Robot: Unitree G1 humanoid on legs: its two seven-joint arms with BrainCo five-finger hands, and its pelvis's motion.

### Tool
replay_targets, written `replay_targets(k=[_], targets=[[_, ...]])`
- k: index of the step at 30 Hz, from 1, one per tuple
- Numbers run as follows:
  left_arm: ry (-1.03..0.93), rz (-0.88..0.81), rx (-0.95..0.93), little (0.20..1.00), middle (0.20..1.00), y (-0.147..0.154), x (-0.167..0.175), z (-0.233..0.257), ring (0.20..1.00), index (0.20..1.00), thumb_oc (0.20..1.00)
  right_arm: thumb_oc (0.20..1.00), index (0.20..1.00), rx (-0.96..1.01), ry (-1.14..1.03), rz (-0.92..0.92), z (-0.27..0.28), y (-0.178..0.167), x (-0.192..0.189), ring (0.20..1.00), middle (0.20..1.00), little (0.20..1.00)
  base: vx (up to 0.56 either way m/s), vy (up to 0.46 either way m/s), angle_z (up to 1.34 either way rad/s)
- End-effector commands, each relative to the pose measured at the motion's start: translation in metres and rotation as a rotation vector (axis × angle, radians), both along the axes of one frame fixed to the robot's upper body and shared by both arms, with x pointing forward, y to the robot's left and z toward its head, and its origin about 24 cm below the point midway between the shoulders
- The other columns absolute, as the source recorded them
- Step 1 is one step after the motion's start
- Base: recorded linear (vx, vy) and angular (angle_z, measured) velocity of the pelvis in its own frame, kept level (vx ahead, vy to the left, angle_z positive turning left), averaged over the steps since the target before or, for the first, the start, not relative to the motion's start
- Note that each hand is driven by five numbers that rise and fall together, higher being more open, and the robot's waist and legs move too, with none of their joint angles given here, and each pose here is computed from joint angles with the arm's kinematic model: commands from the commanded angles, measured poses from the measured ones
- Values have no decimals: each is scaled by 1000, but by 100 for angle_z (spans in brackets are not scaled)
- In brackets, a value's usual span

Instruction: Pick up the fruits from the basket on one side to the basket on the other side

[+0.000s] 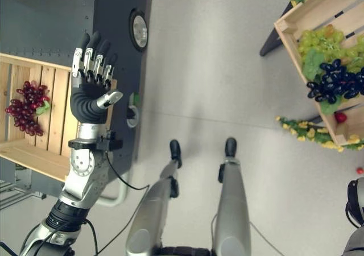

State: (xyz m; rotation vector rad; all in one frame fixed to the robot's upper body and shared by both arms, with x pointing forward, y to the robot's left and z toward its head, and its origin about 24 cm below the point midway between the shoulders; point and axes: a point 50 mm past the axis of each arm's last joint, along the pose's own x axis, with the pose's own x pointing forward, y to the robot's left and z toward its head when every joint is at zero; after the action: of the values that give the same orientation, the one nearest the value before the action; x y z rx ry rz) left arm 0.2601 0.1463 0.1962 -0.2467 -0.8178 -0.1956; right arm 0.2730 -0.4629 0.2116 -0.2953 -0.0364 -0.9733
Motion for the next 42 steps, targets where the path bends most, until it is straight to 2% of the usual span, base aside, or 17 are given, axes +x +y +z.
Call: replay_targets(k=[1,22,24,25,26,29,30,31,33,34,35,40,42], targets=[[-171,-19,-13,1000,1000,-6,-19,23,1000,1000,1000,1000,1000,-111,-16,-34,34,-4,-3,1000,1000,1000,0,0,0],[-131,25,-40,1000,1000,1,-18,18,1000,1000,1000,1000,1000,-130,-66,-65,46,4,4,1000,1000,1000,0,0,0],[-127,46,-44,1000,1000,2,-16,18,1000,1000,1000,1000,1000,-265,-44,12,57,24,22,1000,1000,1000,0,0,0],[-127,46,-44,1000,1000,2,-16,18,1000,1000,1000,1000,1000,-265,-44,12,57,24,22,1000,1000,1000,0,0,0],[-138,90,-59,1000,1000,6,-16,19,1000,1000,1000,1000,1000,-425,-91,146,66,61,43,1000,1000,1000,0,0,0],[-164,142,-64,1000,1000,11,-17,21,1000,1000,1000,1000,1000,-609,-186,297,69,111,52,1000,1000,1000,0,0,-2],[-165,140,-62,1000,1000,10,-17,21,1000,1000,1000,1000,1000,-607,-185,295,68,110,51,1000,1000,1000,4,4,-7],[-176,170,-57,1000,1000,13,-16,23,1000,1000,1000,1000,1000,-747,-184,297,64,128,50,1000,1000,1000,3,7,-4],[-175,169,-53,1000,1000,12,-16,22,1000,1000,1000,1000,1000,-747,-181,292,61,128,49,1000,1000,1000,0,0,0],[-179,177,-48,1000,1000,13,-15,23,1000,1000,1000,1000,1000,-859,-145,335,50,147,51,1000,1000,1000,0,0,0],[-180,185,-49,1000,1000,13,-15,23,1000,1000,1000,1000,1000,-889,-154,398,41,165,52,1000,1000,1000,0,0,0],[-159,168,-52,1000,1000,12,-13,20,1000,1000,1000,1000,1000,-887,-125,518,11,194,56,1000,1000,1000,0,0,0],[-141,175,-51,1000,1000,14,-12,17,1000,1000,1000,1000,1000,-910,-78,628,-5,211,56,1000,1000,1000,0,0,0]])
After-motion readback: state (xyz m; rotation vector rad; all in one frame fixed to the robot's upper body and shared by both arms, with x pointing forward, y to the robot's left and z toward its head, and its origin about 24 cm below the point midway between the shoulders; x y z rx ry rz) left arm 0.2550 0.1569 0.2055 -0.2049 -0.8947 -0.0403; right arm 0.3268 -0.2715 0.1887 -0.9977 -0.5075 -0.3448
